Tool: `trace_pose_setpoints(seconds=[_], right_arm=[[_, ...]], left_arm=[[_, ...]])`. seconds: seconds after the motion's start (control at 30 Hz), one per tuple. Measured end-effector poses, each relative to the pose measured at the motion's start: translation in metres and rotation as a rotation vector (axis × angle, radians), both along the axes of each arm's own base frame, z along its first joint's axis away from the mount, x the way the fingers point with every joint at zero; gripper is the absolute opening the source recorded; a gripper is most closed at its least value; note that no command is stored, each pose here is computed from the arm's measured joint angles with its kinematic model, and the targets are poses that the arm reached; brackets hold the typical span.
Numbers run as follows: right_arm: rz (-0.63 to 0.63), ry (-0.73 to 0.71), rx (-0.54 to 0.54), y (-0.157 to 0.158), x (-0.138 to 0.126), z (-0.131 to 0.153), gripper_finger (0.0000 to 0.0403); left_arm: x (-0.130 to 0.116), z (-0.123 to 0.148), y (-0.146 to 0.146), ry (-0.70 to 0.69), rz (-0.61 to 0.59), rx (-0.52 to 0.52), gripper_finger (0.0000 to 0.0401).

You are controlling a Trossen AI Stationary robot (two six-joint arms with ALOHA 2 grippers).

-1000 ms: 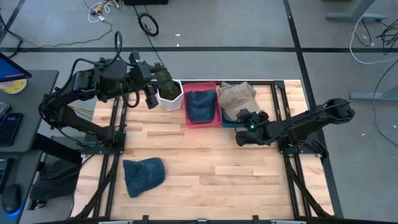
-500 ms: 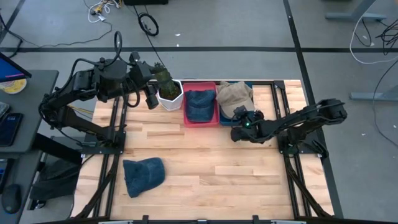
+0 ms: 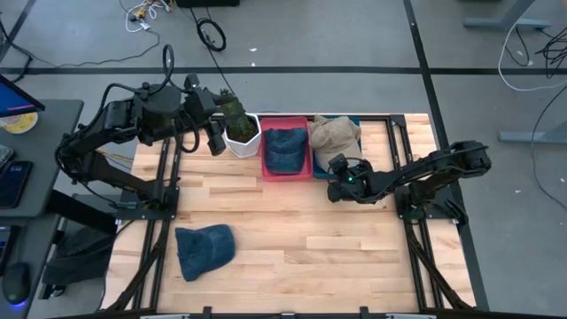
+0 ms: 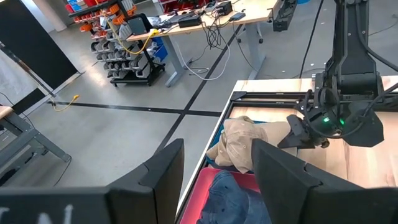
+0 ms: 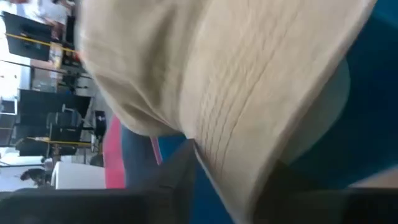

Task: Pick & Place hat
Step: Put the brown cap into the blue bin

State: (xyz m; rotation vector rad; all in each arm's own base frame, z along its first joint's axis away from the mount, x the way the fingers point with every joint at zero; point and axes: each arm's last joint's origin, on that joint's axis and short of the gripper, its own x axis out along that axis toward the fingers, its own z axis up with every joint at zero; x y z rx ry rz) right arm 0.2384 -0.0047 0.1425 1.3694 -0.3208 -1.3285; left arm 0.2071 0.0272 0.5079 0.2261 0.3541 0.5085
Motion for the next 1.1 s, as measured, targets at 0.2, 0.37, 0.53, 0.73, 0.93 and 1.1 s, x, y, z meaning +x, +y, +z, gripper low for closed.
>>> trace_pose_setpoints(seconds=[0.2,0.37,0.53,0.73,0.93,1.1], right_arm=[[0.002,-0.044,0.018,0.0,0.003,0.002,0.023],[0.038,-0.105,0.033,0.003,0.006,0.01,0.0304],[0.13,-0.089,0.076,0.006,-0.001,0.026,0.0328],[0.172,-0.064,0.119,0.005,-0.019,0.044,0.0317],[0.306,-0.065,0.196,0.007,-0.027,0.058,0.0301],[0.413,-0.085,0.235,0.009,-0.032,0.068,0.0292]], left_arm=[[0.0,0.0,0.0,0.0,0.0,0.0,0.019],[0.0,0.0,0.0,0.0,0.0,0.0,0.019],[0.0,0.0,0.0,0.0,0.0,0.0,0.019],[0.0,0.0,0.0,0.001,0.0,0.0,0.019],[0.003,-0.005,0.0,0.015,0.0,-0.001,0.019],[0.007,-0.012,0.0,0.044,0.0,-0.003,0.019]])
